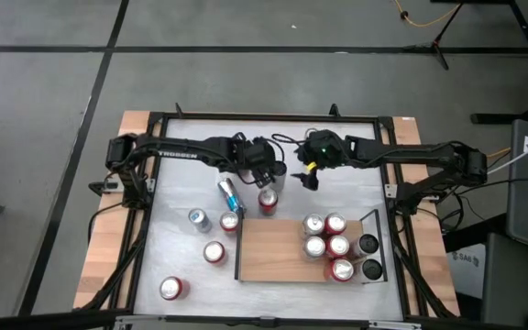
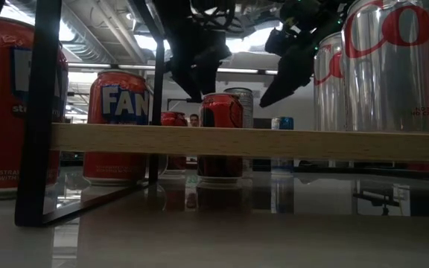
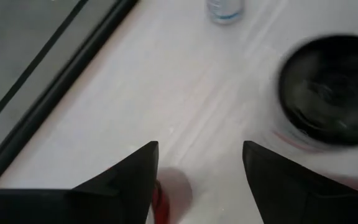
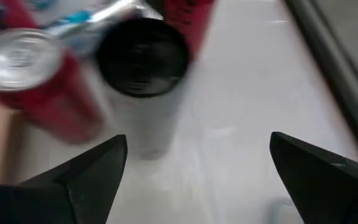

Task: Place canned beverage on shelf
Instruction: Put the black soda can on the shelf

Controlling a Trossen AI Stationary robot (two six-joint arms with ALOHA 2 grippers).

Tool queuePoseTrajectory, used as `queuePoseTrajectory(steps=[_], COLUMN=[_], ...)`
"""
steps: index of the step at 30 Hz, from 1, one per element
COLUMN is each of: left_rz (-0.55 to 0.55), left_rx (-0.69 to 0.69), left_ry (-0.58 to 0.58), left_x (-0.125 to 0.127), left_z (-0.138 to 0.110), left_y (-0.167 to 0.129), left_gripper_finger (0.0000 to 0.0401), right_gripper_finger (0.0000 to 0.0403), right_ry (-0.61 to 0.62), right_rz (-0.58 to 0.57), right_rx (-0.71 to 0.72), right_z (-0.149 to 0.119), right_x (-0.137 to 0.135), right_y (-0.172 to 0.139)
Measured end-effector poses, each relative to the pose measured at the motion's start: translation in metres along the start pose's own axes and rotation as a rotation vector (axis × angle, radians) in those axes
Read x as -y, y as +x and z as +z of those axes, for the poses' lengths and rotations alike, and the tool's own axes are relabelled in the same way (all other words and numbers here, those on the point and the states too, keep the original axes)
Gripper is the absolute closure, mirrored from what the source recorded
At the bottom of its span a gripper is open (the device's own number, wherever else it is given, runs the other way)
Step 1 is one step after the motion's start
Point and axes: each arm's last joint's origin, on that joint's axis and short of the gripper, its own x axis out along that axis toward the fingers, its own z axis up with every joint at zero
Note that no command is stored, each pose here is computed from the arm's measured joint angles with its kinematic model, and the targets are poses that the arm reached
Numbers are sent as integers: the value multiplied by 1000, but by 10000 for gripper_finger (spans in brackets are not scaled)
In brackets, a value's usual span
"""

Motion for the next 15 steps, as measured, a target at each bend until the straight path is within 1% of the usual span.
queuePoseTrajectory(steps=[3,5,10,12,15], left_rz=[2,-15,-46,-70,-107], left_rx=[20,31,42,38,28], left_ry=[-30,-47,-59,-56,-47], left_x=[-6,-8,-8,-6,-2], left_z=[5,8,10,10,9], left_y=[3,5,5,5,3], left_gripper_finger=[175,175,175,175,175], right_gripper_finger=[17,17,17,17,17], right_ry=[0,8,51,52,54], right_rz=[74,100,101,86,58], right_rx=[12,13,12,30,15], right_z=[0,0,0,2,0], right_x=[-2,-3,-3,-2,-1], right_y=[1,2,7,9,11])
